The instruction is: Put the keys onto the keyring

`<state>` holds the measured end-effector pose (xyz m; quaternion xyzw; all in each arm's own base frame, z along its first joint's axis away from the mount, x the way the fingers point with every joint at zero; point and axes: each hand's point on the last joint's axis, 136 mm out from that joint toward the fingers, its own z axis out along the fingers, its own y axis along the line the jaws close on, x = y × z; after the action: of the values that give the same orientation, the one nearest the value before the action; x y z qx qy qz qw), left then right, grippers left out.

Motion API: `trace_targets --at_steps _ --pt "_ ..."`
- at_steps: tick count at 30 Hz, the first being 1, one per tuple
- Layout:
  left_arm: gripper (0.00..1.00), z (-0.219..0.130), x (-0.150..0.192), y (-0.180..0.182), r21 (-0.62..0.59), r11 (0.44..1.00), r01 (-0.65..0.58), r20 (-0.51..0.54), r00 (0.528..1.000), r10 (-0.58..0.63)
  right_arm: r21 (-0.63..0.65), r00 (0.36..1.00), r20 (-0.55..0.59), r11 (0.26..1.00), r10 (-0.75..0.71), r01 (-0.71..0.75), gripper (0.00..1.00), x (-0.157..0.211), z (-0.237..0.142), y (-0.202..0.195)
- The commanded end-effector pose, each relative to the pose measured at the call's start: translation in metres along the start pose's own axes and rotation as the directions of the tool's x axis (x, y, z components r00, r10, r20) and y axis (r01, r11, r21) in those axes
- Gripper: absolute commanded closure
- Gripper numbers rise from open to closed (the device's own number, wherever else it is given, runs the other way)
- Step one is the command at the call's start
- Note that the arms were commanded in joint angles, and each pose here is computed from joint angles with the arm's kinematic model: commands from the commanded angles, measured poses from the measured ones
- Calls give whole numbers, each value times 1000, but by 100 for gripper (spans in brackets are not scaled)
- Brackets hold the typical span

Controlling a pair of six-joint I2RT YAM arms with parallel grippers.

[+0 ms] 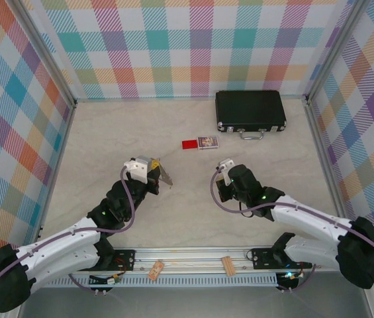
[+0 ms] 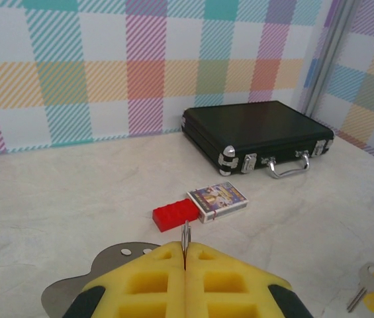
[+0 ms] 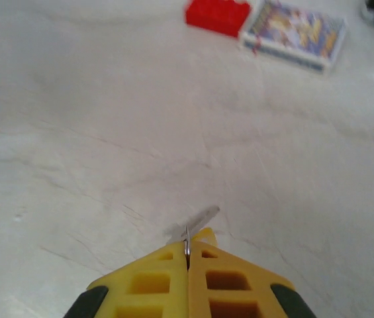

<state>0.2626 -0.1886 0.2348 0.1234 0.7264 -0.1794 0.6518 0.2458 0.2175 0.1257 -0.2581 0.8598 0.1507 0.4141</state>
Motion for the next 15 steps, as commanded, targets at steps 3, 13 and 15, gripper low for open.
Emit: trace_targets --at_steps 3,13,15 --pt "100 2 -12 -22 108 994 17 40 999 -21 -142 981 152 980 -119 141 100 -30 -17 28" --pt "100 3 -8 -42 217 976 -10 29 1000 4 -265 959 247 943 -138 204 100 -47 -25 51" --pt "100 2 -8 -48 248 968 -22 32 999 14 -276 947 284 934 -147 228 100 -51 -28 54"
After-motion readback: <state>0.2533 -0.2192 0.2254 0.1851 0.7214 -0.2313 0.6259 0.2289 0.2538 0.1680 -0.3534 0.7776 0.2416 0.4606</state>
